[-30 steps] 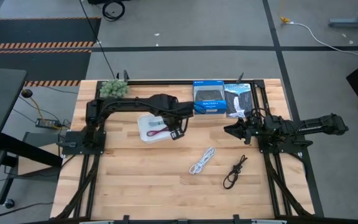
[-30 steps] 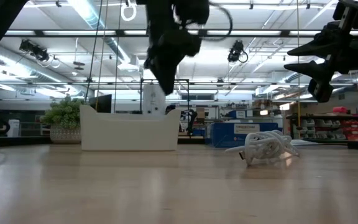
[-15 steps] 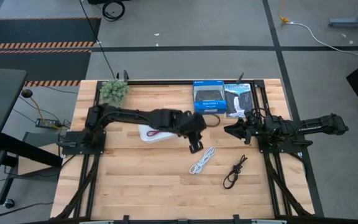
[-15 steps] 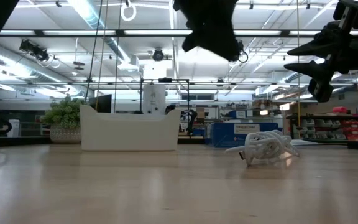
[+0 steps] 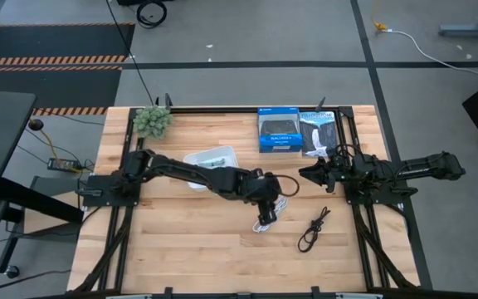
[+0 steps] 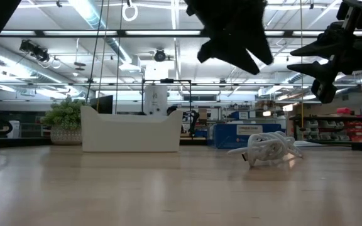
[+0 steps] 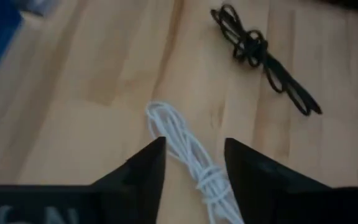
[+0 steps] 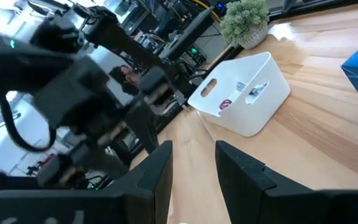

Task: Pick and place USB-C Cables
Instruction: Put the white cable charger into the white bin

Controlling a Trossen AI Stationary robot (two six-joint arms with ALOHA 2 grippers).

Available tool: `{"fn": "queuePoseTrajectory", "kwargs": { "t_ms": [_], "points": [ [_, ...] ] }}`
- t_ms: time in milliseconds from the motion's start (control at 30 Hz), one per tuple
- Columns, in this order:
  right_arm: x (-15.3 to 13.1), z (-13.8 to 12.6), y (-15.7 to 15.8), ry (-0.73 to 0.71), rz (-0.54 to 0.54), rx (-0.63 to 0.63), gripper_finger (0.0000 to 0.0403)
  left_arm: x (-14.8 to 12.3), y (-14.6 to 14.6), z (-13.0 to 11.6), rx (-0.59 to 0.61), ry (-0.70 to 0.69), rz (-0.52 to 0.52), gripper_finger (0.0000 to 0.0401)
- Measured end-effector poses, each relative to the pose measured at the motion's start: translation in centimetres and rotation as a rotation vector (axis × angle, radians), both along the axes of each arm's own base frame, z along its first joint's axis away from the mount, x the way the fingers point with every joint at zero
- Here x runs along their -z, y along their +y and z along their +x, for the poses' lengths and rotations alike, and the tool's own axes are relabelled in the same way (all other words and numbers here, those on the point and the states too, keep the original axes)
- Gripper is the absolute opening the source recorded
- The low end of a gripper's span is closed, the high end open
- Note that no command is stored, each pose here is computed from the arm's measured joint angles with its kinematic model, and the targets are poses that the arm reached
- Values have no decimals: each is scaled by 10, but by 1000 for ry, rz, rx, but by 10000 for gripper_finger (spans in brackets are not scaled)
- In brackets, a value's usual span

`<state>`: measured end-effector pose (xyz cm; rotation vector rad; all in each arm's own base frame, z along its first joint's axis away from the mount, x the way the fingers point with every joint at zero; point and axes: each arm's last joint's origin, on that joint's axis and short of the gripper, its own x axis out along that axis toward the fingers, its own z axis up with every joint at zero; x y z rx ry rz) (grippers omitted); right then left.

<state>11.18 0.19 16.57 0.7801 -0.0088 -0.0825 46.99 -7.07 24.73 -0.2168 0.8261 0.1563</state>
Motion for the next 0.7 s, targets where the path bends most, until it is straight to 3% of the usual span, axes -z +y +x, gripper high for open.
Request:
{"fn": "queuePoseTrajectory", "kwargs": {
  "t_ms": [167, 333, 700],
  "points": [
    [0, 1, 0, -2, 0, 0, 128, 17, -14, 4, 14, 26, -10, 232],
    [0, 2, 0, 0, 0, -1, 128, 41, -29, 7, 24, 71, -15, 263],
    [-1, 2, 0, -7, 0, 0, 128, 90, -43, 12, 51, 173, 19, 251]
  ]
}}
